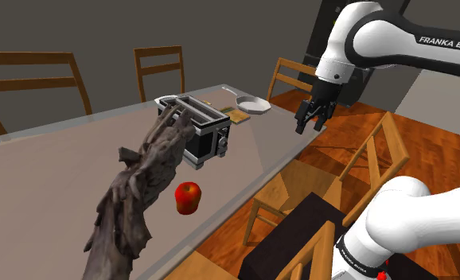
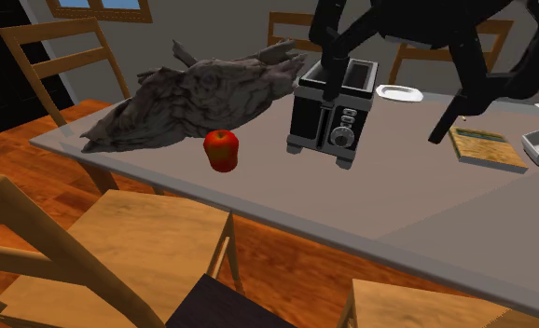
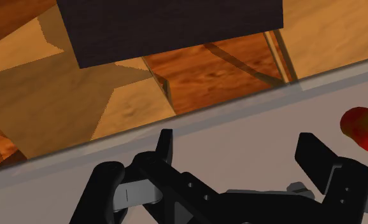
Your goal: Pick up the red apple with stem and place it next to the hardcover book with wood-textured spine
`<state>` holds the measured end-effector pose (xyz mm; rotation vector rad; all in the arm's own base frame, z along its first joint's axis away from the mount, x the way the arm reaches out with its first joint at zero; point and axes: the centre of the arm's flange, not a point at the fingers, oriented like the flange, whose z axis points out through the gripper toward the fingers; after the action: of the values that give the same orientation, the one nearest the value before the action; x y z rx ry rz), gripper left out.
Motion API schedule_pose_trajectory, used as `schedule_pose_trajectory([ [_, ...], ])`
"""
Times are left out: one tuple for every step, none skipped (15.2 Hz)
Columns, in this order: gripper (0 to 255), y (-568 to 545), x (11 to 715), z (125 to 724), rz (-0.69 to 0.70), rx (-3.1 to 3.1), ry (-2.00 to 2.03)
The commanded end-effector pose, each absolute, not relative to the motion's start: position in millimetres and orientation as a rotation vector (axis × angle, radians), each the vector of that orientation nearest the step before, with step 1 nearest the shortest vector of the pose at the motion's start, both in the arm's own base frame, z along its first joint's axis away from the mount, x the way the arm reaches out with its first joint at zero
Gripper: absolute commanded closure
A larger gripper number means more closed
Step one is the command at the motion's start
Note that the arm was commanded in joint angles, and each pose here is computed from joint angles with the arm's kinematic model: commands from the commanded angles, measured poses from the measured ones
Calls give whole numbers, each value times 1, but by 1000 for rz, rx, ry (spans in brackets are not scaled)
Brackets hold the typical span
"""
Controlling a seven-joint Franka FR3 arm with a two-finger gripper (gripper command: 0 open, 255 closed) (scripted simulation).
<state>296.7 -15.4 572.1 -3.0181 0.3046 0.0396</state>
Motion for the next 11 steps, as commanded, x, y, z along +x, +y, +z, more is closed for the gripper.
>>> schedule_pose_trajectory([
  [0,-15,297,572,40,-3018,305],
  [0,-6,303,566,35,-3018,292],
  [0,3,310,560,31,-3017,279],
  [0,12,317,554,26,-3017,266],
  [0,22,323,548,21,-3016,253],
  [0,31,329,542,17,-3015,241],
  [0,40,336,536,12,-3015,228],
  [0,50,342,530,8,-3014,215],
  [0,59,349,525,3,-3013,202],
  [0,69,355,519,-1,-3012,190],
  [0,79,361,513,-6,-3011,177],
])
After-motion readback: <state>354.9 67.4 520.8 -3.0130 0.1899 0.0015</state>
